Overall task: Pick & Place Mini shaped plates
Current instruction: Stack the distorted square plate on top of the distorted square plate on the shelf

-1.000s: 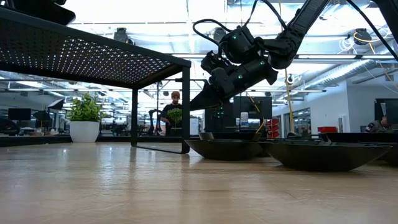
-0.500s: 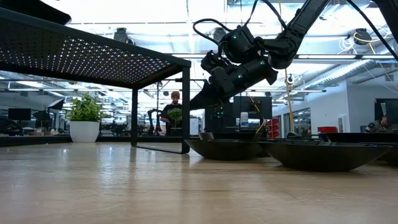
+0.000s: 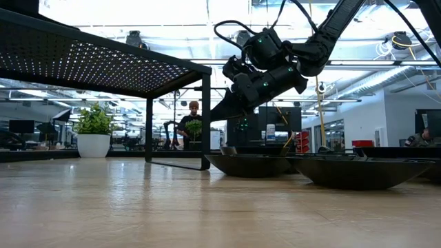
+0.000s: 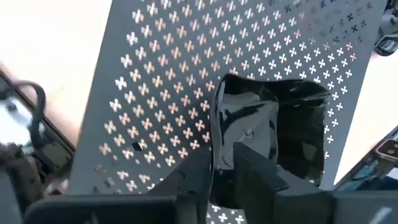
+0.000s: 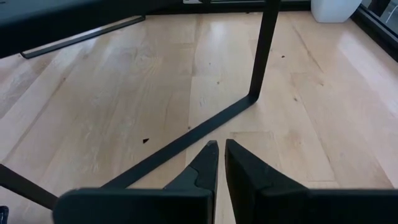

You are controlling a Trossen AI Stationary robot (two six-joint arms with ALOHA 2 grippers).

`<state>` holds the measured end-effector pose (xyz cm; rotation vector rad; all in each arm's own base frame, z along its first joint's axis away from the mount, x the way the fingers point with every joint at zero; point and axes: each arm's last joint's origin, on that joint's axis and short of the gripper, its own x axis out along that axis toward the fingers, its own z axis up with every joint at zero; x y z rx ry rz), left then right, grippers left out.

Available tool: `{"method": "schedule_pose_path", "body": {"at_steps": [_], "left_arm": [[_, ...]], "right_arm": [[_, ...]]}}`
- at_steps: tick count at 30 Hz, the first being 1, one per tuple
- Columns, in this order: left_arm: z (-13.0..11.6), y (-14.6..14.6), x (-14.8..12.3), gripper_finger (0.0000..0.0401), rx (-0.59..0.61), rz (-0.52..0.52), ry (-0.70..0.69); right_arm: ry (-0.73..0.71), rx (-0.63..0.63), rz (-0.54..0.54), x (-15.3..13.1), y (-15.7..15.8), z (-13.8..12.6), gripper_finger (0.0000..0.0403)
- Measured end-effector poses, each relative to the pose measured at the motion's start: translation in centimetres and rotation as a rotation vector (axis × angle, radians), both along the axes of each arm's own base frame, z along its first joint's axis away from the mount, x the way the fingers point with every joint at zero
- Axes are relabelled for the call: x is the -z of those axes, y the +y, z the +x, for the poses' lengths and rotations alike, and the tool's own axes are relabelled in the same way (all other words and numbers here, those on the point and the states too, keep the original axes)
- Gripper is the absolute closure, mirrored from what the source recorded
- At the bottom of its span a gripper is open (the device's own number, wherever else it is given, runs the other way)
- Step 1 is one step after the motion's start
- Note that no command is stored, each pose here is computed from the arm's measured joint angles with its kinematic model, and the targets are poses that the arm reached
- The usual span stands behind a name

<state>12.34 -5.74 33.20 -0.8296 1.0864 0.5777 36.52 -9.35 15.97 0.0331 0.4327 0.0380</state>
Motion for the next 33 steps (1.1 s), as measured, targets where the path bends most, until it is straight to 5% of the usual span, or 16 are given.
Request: {"method": "schedule_pose_path", "body": {"at_steps": [10, 15, 21, 28, 33], "left_arm": [[-1.7, 2.2, -1.6, 0.0258, 0.074, 0.456, -0.241], [-3.1, 3.7, -2.7, 0.0247, -0.067, 0.734, -0.360], [-4.3, 4.4, -2.6, 0.0248, -0.086, 0.742, -0.417], [-4.7, 4.4, 2.1, 0.0247, -0.056, 0.660, -0.480], [-4.9, 4.5, 4.7, 0.0239, -0.066, 0.613, -0.516]], "right_arm": [[0.036, 0.048, -0.053, -2.9, -0.6, -1.7, 0.0383], [0.058, 0.171, -0.207, -5.9, -0.2, -5.0, 0.0374], [0.083, 0.318, -0.277, -6.3, -0.4, -9.6, 0.0299], [0.142, 0.569, -0.151, -3.7, -3.0, -12.6, 0.0169], [0.191, 0.631, -0.087, -2.1, -4.4, -12.7, 0.0137]]}}
